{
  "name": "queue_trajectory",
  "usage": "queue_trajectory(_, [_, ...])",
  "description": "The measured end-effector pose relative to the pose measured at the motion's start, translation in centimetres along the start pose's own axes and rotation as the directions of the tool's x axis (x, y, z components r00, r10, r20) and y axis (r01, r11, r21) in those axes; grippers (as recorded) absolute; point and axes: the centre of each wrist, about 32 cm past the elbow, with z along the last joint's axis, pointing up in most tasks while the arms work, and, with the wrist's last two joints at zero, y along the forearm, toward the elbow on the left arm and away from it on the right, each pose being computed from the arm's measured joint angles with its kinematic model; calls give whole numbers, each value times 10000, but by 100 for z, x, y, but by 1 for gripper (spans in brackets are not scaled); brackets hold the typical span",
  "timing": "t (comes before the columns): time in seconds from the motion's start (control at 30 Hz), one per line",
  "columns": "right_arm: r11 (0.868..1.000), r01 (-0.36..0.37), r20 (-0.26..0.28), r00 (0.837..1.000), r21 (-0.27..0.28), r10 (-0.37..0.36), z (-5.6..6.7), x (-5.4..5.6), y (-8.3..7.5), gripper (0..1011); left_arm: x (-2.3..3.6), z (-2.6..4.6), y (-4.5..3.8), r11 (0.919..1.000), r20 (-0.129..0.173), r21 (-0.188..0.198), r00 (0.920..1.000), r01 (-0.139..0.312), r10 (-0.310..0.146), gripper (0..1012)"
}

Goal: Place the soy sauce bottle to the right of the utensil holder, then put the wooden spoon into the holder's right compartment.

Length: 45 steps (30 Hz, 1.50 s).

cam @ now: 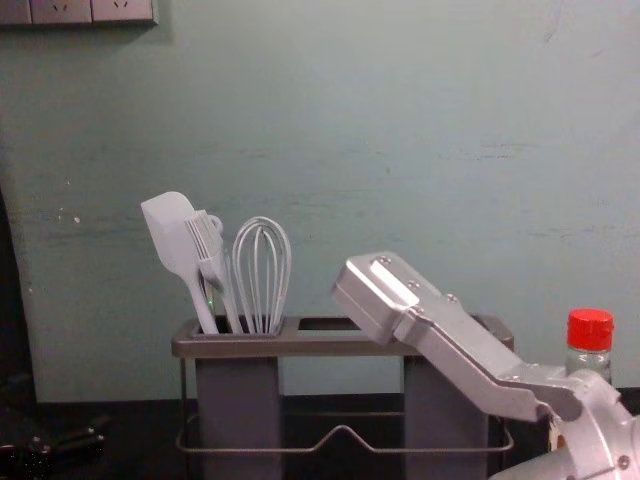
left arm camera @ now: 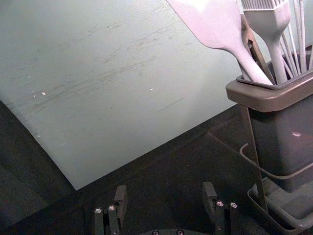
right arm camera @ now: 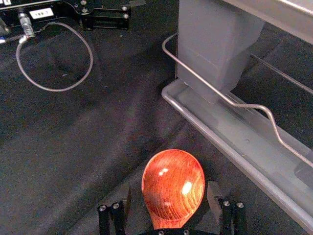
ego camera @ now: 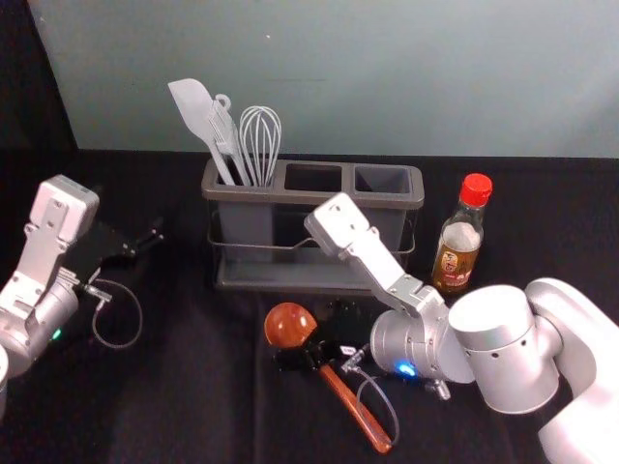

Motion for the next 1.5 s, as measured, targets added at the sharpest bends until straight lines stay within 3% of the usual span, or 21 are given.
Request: queue_trajectory(1.5, [10000,30,474,9989,-44,-28,34,-10,219,1003,0,0,0,10000,0,0,10000,0,0,1005])
